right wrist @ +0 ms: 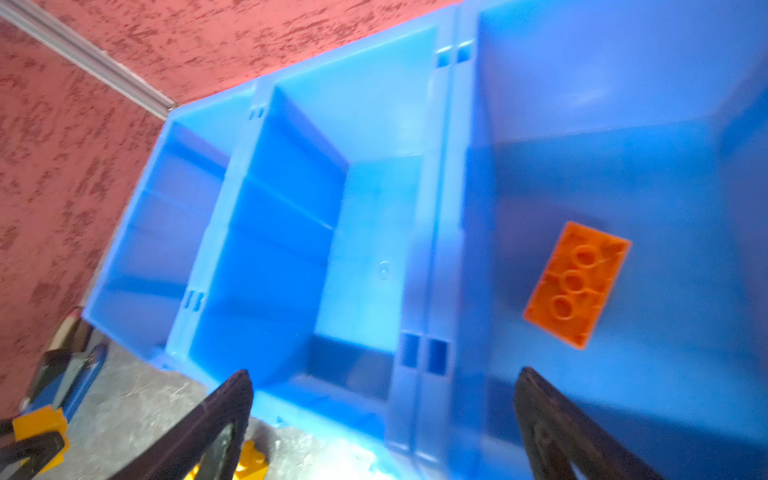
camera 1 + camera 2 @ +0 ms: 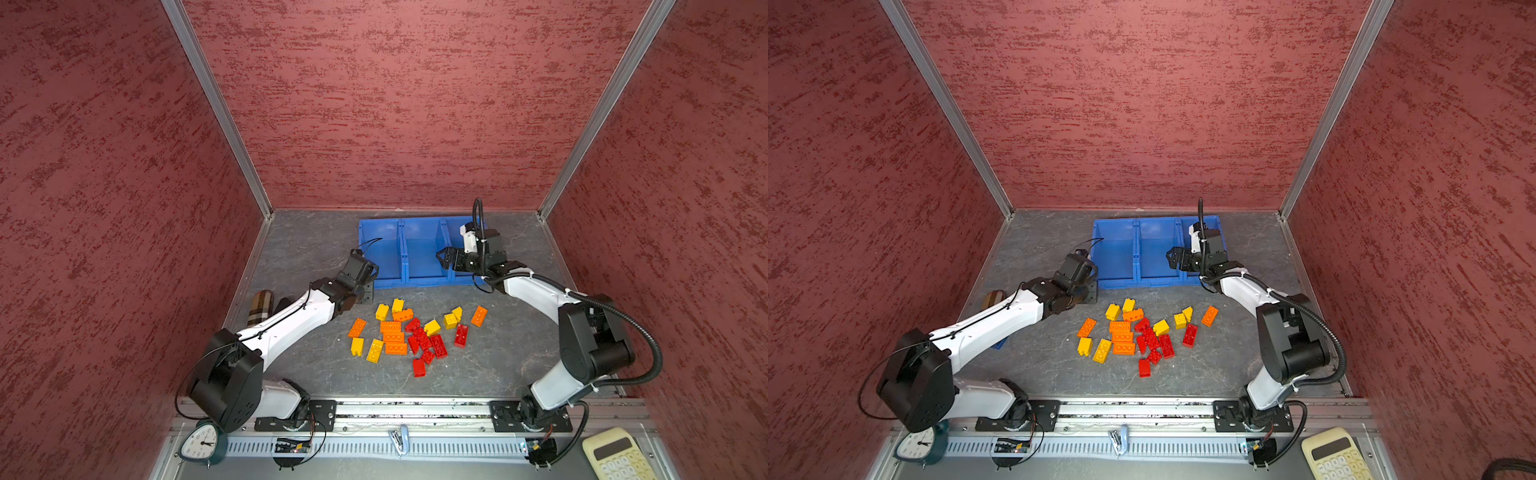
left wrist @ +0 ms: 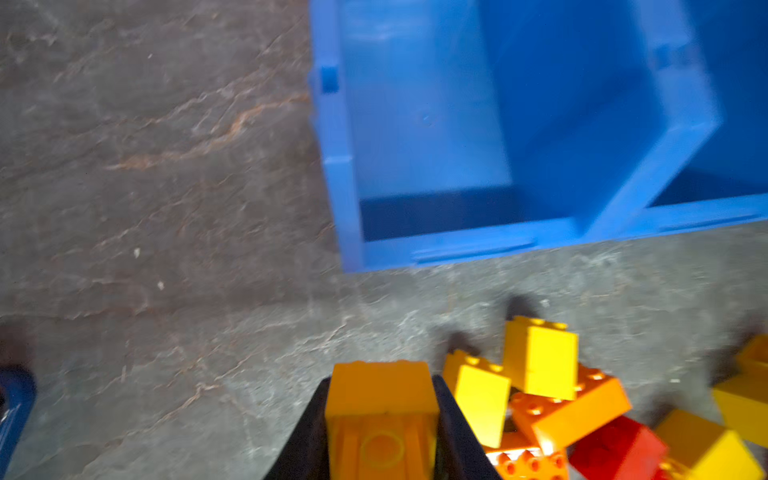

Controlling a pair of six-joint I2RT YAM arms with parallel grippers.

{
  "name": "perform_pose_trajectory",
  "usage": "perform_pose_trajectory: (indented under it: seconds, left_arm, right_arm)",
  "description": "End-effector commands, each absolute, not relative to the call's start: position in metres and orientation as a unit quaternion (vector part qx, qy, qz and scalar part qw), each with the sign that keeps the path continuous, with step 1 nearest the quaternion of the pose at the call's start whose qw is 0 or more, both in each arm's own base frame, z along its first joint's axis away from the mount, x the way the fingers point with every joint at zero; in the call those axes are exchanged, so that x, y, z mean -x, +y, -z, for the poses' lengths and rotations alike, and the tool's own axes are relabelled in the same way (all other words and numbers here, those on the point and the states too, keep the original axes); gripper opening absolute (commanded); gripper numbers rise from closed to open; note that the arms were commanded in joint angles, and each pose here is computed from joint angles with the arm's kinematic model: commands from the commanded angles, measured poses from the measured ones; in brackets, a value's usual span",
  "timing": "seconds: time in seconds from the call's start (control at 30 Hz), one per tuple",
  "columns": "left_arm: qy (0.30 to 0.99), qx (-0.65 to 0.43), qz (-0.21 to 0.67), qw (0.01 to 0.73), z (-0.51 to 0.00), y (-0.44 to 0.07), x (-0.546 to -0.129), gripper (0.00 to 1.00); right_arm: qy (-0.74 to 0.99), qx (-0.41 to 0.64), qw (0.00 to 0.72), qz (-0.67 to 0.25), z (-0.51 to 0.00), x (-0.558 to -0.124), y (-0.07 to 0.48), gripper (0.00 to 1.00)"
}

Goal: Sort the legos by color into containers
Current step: 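Drop the yellow brick into the middle compartment while the right gripper returns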

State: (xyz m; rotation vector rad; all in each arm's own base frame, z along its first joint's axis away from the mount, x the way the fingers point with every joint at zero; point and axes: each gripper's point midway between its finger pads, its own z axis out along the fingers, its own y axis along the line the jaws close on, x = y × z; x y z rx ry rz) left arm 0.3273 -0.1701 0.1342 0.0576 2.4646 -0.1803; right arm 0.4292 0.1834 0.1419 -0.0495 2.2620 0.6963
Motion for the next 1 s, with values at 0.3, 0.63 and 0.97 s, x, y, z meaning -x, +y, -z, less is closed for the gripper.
perform_pose_trajectory:
  seconds: [0.3, 0.63, 0.97]
  left_arm:
    - [0.897, -0.091, 0.187, 0.39, -0.196, -0.305, -0.387, 0.29]
    - [0.895, -0.122, 0.171, 0.394, -0.177, -0.352, -0.428, 0.29]
    - [0.919, -0.086, 0.069, 0.378, -0.123, -0.355, -0.48, 0.37]
  right_arm:
    - [0.864, 0.045, 0.394, -0.311, -0.157, -0.417, 0.212, 0.99]
    - [0.873, -0.041, 0.471, -0.122, -0.189, -0.403, 0.125, 0.99]
    - [0.871, -0.004, 0.468, -0.149, -0.203, -0.385, 0.134, 0.99]
